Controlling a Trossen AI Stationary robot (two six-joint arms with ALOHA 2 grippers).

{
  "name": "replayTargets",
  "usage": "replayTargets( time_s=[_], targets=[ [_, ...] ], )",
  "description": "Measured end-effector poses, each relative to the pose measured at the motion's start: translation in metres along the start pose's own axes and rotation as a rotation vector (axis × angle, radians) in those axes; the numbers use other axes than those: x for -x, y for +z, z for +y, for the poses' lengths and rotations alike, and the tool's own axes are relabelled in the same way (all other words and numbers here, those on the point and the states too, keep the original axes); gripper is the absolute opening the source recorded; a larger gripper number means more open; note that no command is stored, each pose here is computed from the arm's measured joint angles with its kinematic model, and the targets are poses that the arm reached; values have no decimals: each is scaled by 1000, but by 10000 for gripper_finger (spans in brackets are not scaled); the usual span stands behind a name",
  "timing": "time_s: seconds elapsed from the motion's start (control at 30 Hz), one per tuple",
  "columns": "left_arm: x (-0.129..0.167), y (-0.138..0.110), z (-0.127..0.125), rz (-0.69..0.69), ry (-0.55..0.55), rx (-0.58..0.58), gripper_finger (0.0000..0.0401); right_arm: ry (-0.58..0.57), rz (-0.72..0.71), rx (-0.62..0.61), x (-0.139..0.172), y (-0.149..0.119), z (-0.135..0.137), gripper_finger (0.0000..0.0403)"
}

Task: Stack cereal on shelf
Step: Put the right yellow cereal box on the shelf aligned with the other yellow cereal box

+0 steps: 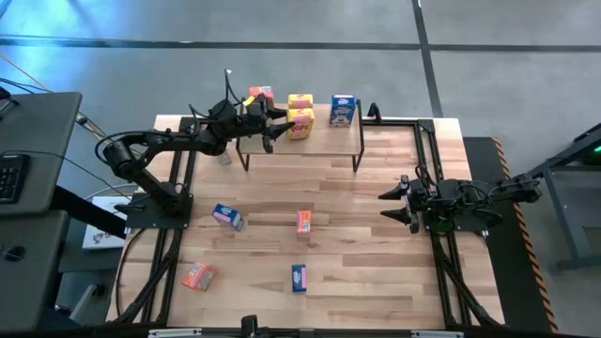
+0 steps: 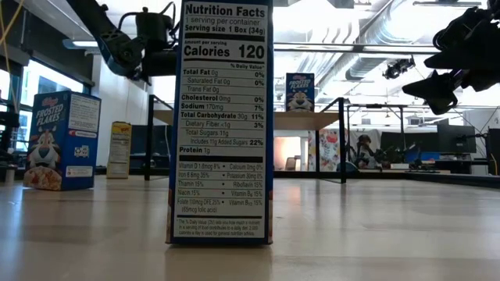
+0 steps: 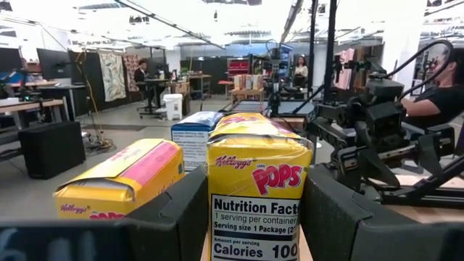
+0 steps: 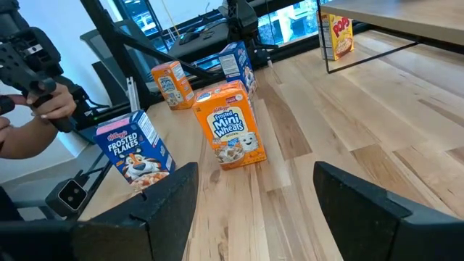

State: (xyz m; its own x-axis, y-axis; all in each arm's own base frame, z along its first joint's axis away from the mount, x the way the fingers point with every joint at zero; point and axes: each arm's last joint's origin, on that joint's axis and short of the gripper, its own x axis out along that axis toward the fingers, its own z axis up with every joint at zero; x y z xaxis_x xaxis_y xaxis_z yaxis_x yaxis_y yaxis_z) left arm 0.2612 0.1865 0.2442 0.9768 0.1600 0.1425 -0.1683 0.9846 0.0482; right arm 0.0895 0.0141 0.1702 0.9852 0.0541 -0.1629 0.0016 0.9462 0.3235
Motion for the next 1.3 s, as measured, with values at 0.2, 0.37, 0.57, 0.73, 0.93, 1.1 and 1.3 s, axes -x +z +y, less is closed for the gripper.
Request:
replayTargets(
  time_s=[0.2, 0.37, 0.57, 0.73, 0.93, 1.1, 1.3],
  targets=[
    [-1, 1, 0, -1, 6, -13, 172, 0, 0, 0, 0, 0, 0, 266],
    [-8, 6, 3, 44, 3, -1, 172, 0, 0, 0, 0, 0, 0, 266],
    [-11, 7, 4, 64, 0, -6, 172, 0, 0, 0, 0, 0, 0, 266],
    [-11, 5, 4, 85, 0, 6, 172, 0, 0, 0, 0, 0, 0, 266],
    [-11, 3, 2, 95, 3, 9, 172, 0, 0, 0, 0, 0, 0, 266],
    [-12, 2, 1, 112, 20, 27, 174, 0, 0, 0, 0, 0, 0, 266],
    [-12, 0, 1, 130, 25, 38, 189, 0, 0, 0, 0, 0, 0, 266]
  ],
)
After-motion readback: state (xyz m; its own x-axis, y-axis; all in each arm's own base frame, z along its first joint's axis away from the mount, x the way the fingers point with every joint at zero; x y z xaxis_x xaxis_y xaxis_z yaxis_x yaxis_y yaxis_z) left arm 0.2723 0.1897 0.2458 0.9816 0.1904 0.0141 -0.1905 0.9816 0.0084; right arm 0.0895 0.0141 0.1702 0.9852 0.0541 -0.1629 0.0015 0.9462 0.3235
